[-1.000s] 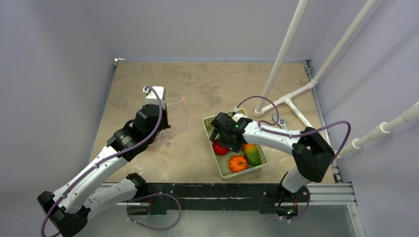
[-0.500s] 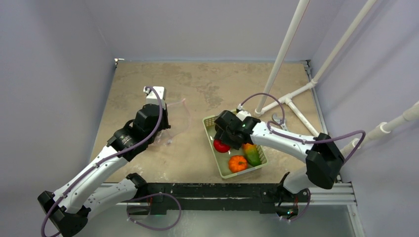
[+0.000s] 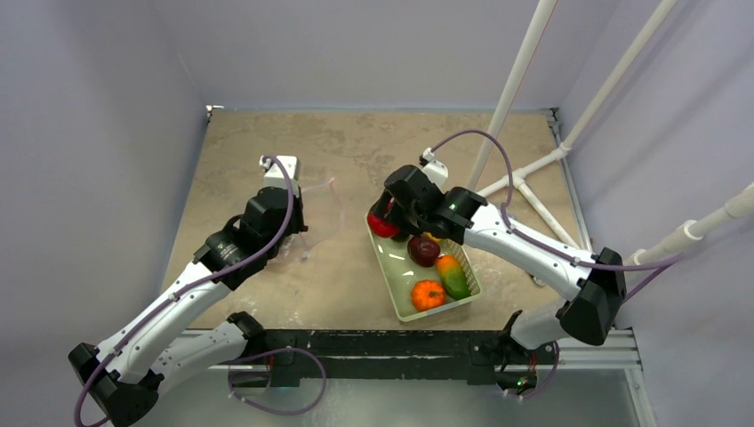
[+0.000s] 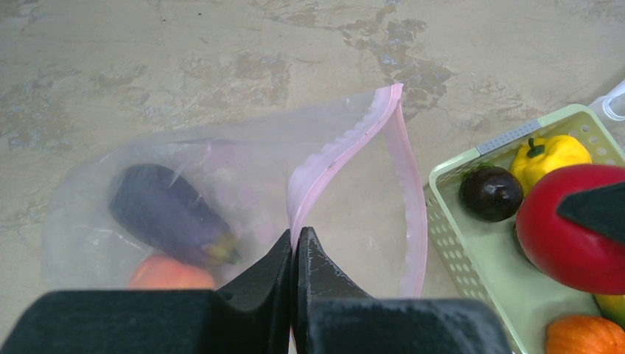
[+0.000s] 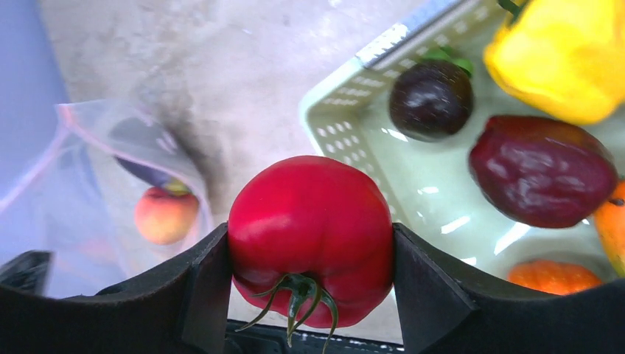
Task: Place the food in the zip-top bag and seal the zipper
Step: Pick up the fake vegetable from the bin, then place the fake vegetable in the zipper food storage bag, then pick up the fake vegetable from the bin.
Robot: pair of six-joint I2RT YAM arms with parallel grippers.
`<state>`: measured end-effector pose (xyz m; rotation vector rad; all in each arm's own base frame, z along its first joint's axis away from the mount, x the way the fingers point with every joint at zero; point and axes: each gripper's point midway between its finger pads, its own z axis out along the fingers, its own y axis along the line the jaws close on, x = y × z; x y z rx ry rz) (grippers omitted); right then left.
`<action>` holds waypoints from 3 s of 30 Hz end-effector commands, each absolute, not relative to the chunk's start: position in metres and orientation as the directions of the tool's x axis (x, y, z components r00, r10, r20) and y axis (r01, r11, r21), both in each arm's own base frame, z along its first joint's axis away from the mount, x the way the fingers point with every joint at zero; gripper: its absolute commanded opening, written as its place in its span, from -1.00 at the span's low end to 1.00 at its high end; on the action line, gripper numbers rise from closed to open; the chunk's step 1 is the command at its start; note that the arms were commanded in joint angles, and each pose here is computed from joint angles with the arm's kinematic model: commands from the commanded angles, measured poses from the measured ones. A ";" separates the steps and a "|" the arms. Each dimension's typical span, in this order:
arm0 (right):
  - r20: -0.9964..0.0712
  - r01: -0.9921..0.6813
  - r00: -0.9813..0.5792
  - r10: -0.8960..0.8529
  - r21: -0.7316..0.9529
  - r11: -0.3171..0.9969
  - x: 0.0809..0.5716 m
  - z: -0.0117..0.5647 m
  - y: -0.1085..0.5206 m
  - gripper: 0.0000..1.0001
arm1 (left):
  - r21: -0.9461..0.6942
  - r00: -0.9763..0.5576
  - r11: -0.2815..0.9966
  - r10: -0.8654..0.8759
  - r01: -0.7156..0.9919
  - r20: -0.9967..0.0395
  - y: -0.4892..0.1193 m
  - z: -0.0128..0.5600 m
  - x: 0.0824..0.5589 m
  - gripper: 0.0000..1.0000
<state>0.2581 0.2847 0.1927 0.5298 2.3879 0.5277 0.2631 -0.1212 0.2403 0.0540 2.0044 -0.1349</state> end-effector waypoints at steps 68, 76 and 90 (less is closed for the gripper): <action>-0.633 -0.083 -0.709 0.312 0.514 0.854 0.267 0.248 0.369 0.98 | -0.086 -0.391 0.990 -0.037 0.110 -0.920 -0.124 0.247 0.268 -1.00; -0.611 -0.008 -0.737 0.288 0.435 0.901 0.247 0.215 0.329 0.98 | -0.082 -0.391 0.991 -0.035 0.105 -0.920 -0.123 0.247 0.268 -1.00; -0.602 0.169 -0.744 0.288 0.248 0.954 0.249 0.163 0.243 0.98 | -0.082 -0.396 0.991 -0.032 0.108 -0.918 -0.124 0.245 0.269 -1.00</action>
